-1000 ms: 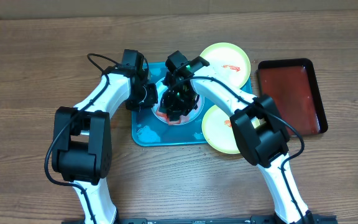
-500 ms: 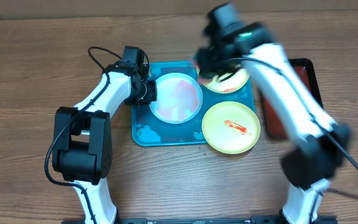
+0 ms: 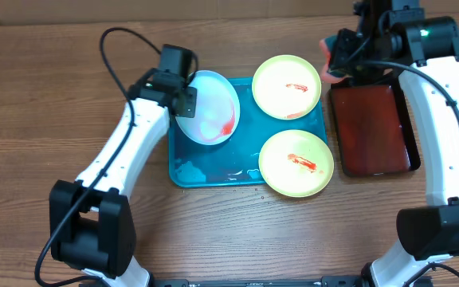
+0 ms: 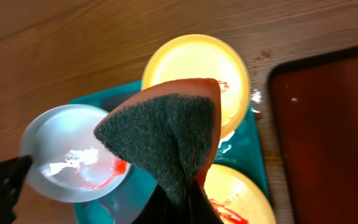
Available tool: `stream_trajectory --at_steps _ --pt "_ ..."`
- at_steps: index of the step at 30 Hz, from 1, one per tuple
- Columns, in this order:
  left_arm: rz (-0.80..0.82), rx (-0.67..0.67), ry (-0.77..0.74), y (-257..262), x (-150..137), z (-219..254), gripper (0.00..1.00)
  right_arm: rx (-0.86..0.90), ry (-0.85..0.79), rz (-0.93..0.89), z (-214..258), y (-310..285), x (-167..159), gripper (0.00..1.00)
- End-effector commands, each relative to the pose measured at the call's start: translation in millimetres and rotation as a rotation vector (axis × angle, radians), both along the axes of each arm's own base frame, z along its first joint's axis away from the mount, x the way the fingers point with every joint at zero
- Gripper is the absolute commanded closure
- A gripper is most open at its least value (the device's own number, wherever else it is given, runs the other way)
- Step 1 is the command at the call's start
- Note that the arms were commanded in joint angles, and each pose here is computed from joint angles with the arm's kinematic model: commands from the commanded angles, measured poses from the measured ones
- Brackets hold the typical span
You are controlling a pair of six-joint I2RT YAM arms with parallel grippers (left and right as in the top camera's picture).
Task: Clean dirty plates on tray and stack at the side
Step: 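Lift the sponge away to the right above the red tray, then lift the white plate with the left gripper and carry it left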
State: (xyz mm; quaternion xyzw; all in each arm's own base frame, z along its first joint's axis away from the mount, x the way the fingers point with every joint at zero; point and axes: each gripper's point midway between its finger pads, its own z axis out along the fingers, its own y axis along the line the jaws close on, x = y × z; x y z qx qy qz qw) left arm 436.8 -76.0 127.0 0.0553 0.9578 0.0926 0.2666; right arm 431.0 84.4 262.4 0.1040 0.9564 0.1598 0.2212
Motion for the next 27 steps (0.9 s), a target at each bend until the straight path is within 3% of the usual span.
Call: stream_trajectory --at_steps 1,9,14,27 --pt "0.041 0.261 -0.122 8 1 38 0.96 -0.036 -0.002 -0.037 -2 -14 3 0.96" --pt "0.130 0.599 -0.380 -23 -15 99 0.96 -0.066 0.000 -0.057 -5 -21 5 0.96" --pt "0.220 0.704 -0.528 -33 -25 134 0.96 -0.066 0.000 -0.057 -5 -21 5 0.96" --pt "0.226 0.706 -0.567 -44 -30 141 0.96 -0.067 0.000 -0.057 -5 -21 5 0.96"
